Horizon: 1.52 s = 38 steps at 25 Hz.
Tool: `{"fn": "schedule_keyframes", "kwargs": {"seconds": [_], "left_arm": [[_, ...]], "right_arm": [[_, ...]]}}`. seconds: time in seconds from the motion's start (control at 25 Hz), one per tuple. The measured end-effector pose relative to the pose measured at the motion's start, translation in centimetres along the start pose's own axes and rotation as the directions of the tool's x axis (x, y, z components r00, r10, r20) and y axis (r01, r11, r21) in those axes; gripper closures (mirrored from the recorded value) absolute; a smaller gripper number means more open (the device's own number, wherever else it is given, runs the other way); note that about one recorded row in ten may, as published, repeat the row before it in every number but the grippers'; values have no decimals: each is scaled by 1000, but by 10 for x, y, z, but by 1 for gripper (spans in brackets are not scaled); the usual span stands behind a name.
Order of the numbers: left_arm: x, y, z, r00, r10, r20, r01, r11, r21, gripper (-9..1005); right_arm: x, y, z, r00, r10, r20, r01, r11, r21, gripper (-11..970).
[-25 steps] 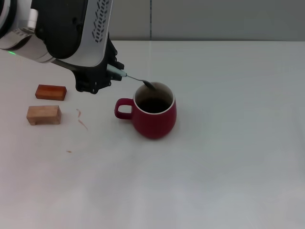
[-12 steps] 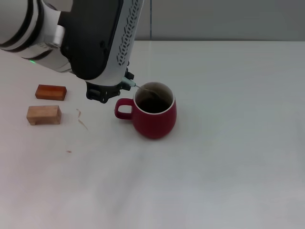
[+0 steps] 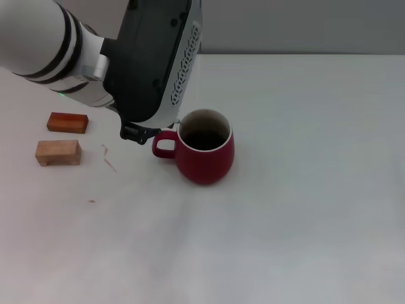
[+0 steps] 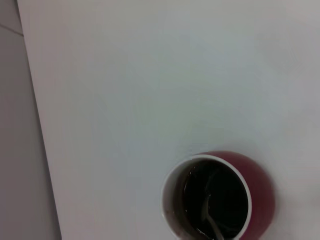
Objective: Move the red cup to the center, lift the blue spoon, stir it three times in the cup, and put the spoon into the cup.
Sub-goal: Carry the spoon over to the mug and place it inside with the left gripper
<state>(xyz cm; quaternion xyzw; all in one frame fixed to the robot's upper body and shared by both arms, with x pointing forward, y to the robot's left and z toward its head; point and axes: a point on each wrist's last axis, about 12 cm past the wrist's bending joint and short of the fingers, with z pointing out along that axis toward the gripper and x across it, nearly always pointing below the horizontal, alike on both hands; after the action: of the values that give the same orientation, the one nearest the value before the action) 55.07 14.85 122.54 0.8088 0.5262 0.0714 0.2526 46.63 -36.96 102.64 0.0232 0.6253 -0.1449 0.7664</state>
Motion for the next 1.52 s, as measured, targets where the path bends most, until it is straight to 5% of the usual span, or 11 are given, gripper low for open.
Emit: {"fn": "schedule_keyframes", "kwargs": {"seconds": [0.44,1.52], "left_arm": [[-3,-2,17,999,30,-26,-29,999,32,849],[-20,1,21,998,63,14,-63,998,16,849]], "right_arm": [[0,0,0,1000,-2,0,2,1000,-4,327],[0,1,0,1000,0,-2,0,1000,-6,326]]}}
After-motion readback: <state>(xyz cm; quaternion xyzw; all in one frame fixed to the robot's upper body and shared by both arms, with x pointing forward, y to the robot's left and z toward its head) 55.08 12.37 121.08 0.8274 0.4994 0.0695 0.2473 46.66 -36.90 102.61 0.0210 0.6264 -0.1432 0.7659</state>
